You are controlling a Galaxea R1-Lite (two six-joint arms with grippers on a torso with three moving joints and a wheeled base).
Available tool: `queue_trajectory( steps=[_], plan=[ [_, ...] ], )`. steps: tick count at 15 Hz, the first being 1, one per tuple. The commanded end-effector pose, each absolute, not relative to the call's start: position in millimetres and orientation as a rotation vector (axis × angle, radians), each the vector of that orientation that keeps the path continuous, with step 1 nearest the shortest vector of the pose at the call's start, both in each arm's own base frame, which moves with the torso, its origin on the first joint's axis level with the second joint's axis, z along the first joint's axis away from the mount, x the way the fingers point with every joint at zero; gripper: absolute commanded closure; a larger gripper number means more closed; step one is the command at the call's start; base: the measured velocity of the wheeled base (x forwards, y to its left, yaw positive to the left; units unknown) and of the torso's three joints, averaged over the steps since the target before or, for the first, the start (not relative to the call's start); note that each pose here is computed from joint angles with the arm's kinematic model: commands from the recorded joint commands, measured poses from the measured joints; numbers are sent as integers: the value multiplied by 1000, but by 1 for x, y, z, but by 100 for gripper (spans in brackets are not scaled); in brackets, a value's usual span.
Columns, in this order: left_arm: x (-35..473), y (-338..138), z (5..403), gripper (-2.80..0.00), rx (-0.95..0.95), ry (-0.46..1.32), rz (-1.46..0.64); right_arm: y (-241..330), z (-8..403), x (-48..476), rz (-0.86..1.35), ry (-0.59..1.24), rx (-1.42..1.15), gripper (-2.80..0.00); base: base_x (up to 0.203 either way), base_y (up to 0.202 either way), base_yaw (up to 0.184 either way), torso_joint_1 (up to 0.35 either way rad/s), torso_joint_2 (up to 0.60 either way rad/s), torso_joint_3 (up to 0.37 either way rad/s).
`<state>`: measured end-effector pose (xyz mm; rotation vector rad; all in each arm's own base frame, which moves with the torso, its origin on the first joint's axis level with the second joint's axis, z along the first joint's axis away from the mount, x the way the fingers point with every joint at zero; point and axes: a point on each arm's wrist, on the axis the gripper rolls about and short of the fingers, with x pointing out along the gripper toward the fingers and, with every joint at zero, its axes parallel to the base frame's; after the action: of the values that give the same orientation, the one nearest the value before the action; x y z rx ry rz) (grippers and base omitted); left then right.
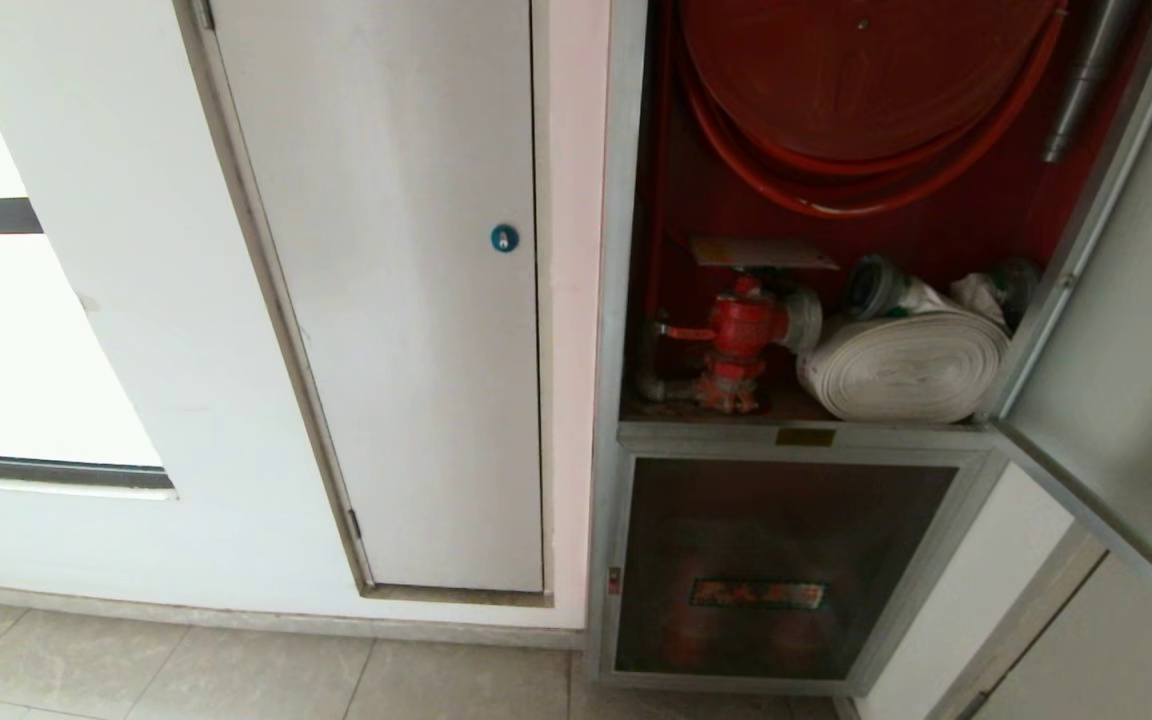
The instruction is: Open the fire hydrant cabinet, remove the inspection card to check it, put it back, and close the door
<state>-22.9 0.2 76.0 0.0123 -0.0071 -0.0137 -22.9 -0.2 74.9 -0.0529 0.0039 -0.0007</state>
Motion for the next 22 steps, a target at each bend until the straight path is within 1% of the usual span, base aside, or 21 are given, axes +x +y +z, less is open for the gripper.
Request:
queue_trajectory(
  steps=[1,3,22],
  plan=[
    [-23,0,76,0,13,-6,-14,0,75,-23,0,4,-54,0,0,0,0,0,0,0],
    [-23,0,76,0,14,-6,-14,0,75,-23,0,3,-54,0,87,0,-2,-5,-1,6],
    [-23,0,76,0,18,1,-14,0,75,-23,0,2,-46,0,195,0,-1,4,3,2]
  ],
)
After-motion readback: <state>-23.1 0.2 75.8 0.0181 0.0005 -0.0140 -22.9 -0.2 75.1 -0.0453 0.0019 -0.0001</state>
